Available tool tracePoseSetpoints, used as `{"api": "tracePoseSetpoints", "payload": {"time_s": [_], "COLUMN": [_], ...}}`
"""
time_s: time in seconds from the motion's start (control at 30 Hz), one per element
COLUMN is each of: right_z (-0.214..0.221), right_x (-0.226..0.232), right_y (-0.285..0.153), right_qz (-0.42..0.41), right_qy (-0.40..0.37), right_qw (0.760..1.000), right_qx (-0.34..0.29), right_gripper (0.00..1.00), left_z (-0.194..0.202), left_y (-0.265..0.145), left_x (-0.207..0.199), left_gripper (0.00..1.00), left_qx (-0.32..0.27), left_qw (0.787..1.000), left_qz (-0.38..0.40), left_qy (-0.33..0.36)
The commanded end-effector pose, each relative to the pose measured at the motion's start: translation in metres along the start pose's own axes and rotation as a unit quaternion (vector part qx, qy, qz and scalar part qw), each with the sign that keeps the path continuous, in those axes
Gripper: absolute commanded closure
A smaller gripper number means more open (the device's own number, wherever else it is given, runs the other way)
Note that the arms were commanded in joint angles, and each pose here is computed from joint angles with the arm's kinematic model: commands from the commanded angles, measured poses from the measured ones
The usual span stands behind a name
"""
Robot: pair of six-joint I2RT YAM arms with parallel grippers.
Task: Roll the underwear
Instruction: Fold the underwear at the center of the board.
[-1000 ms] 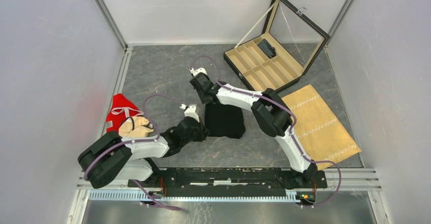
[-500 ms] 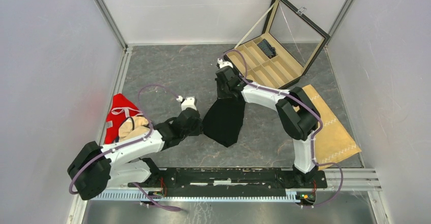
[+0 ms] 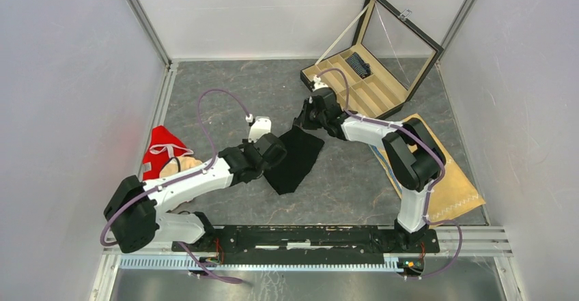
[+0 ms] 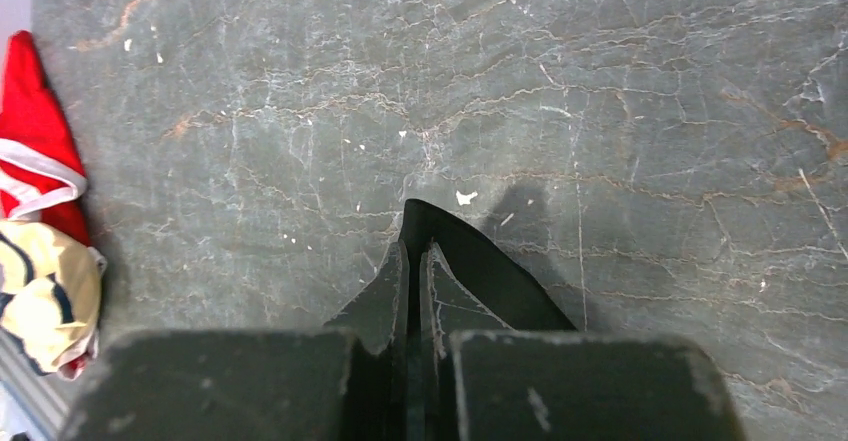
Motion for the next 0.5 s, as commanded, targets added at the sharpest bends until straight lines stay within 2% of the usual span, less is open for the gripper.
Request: {"api": "tracePoseSetpoints", "payload": {"time_s": [0.0,0.2,0.47], "right_z": [-0.036,-0.034,-0.018], "right_x": [-0.006,-0.013,-0.027], "right_y": [-0.018,-0.027,-0.050], "right_qz": [-0.037,-0.056,-0.036], "right_qy": [0.016,0.001,-0.016], "right_qw": [0.997,0.996,0.997], "right_qx": [-0.069,-0.073,-0.069], "right_gripper": [1.00,1.00,1.00], "left_z": [-0.003,0.021,0.047], "left_y": [-0.011,-0.026,-0.028], "left_x": [0.003,-0.028,-0.048], "left_gripper": [0.98,0.98,0.98], "left_qx": [-0.024,-0.052,-0.031], "left_qw": [0.996,0.984,0.981], "left_qz": [-0.022,0.003,0.037], "left_qy": [0.081,0.172,0.187]}}
Point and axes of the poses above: each gripper's point midway between its finger pads, its own y axis out along the fingers, its own x axis along the line the jaws close on, z = x × y, the point moved 5 cm from there along -y, back along the fingers, and after that the axes turned 14 degrees about -y, right-handed, at the moved point
